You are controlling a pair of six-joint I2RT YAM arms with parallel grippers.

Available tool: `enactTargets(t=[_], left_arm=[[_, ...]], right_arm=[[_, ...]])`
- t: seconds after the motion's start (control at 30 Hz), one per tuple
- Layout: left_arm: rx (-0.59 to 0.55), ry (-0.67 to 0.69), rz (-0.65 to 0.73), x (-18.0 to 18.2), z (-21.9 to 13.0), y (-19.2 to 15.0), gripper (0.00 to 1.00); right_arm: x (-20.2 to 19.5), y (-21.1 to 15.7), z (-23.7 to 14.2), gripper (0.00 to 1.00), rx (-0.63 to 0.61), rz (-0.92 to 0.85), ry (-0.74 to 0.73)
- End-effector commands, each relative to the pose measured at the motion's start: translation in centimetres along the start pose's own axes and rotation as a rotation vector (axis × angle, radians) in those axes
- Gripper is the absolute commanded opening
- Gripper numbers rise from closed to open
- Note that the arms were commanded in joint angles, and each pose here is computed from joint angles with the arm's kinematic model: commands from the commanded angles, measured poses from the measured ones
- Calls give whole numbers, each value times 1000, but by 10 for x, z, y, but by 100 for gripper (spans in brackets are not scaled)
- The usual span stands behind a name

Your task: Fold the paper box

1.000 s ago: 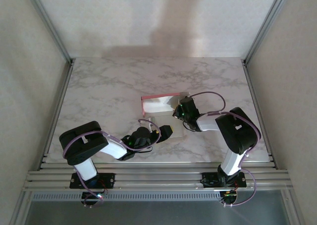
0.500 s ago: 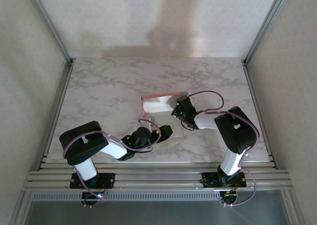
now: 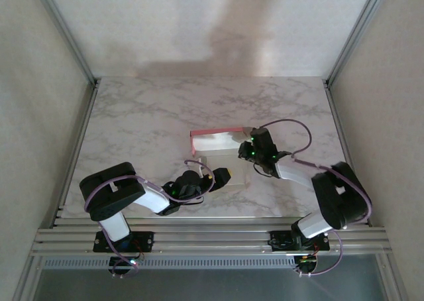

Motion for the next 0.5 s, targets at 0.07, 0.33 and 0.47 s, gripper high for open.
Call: enactTargets(t=[0.07, 0.33, 0.47], left_arm=[[30, 100, -5, 22, -3, -9, 99], [36, 102, 23, 18, 0, -8, 99], [38, 103, 27, 17, -1, -8, 99]], right_arm=[[-6, -2, -44, 24, 63, -148, 14], [-2, 35, -94, 44, 58, -260, -3], [0, 56, -96, 56, 100, -281, 18]])
Point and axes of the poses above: each hand's point on the last joint's axis, 136 mm out from that joint toward the fingers, its own z axis out along the fingers, its own x axis along the line the jaws close on, y = z × x, the point moved 8 cm from there along -z, back along the fingers, and after that the axes turned 4 degrees about z, right-handed, at the moved point
